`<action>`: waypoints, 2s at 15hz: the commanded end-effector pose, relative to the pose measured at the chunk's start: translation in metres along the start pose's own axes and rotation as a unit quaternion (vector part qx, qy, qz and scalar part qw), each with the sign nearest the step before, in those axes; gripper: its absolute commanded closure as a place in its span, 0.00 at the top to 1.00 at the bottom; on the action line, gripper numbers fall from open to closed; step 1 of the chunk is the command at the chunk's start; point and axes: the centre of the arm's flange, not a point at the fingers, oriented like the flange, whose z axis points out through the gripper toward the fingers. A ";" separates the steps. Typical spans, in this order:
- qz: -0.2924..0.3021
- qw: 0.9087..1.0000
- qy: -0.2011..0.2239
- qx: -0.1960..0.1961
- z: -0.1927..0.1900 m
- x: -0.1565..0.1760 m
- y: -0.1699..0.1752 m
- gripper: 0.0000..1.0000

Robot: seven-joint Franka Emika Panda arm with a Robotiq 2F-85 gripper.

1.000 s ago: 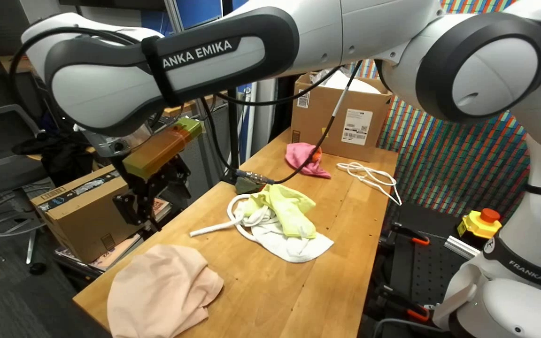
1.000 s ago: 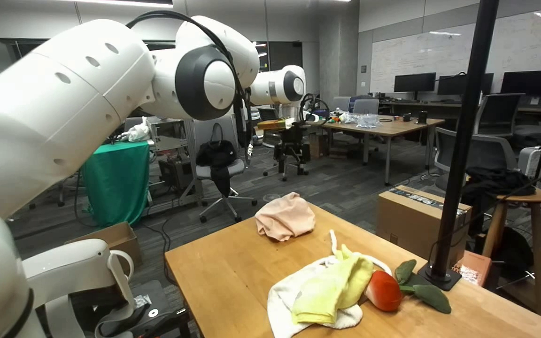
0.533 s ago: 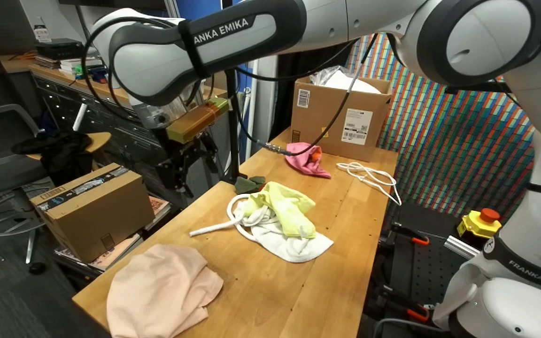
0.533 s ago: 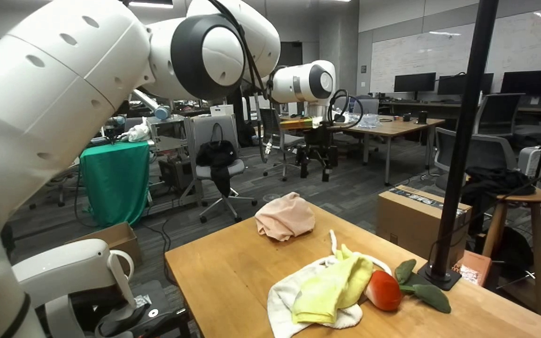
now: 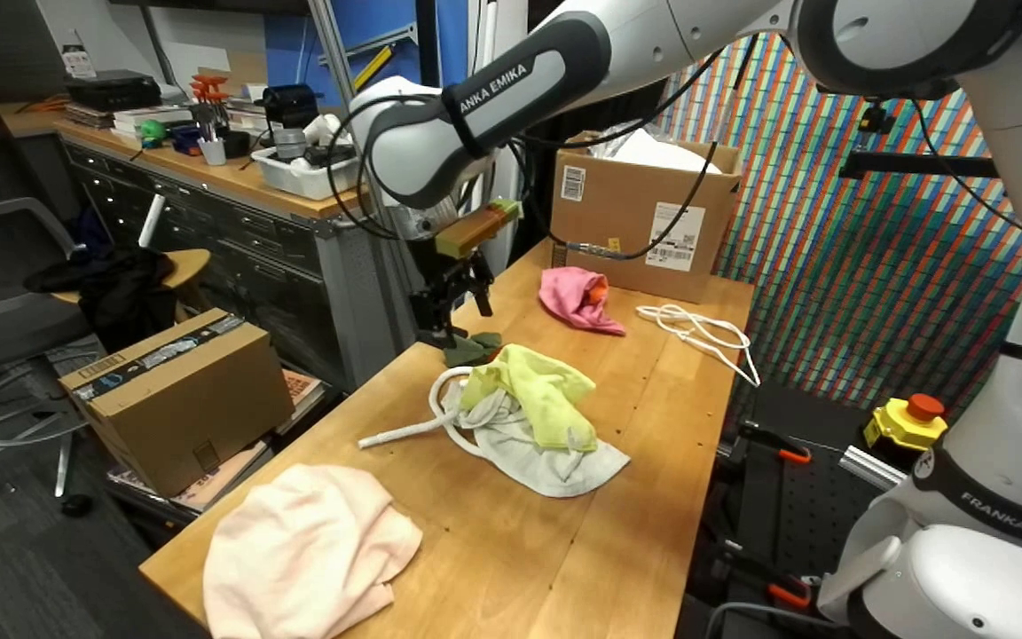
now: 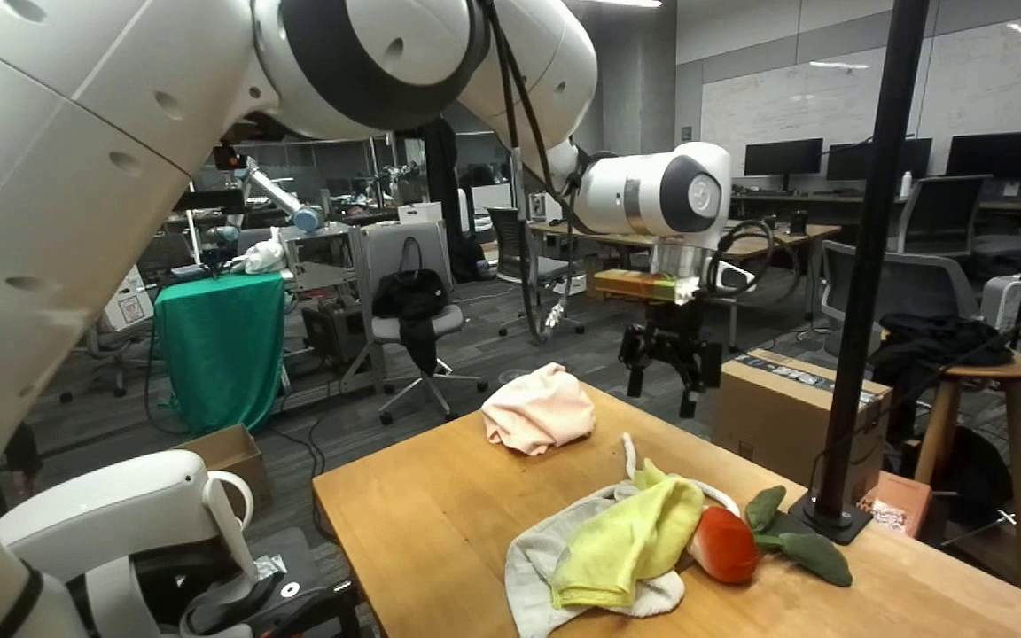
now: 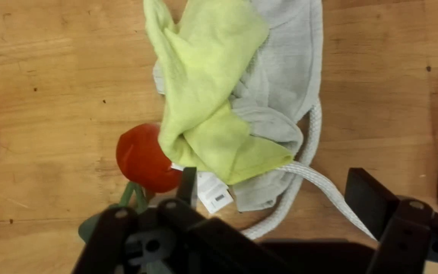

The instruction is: Separate the pile of clothes on the table

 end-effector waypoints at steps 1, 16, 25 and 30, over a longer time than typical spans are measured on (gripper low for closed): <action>-0.014 1.000 -0.007 0.027 0.042 -0.032 0.040 1.00; -0.060 0.995 -0.056 0.052 0.122 -0.056 0.038 0.66; -0.066 0.994 -0.060 0.064 0.096 -0.062 0.039 0.01; -0.067 0.995 -0.052 0.061 0.066 -0.069 0.042 0.01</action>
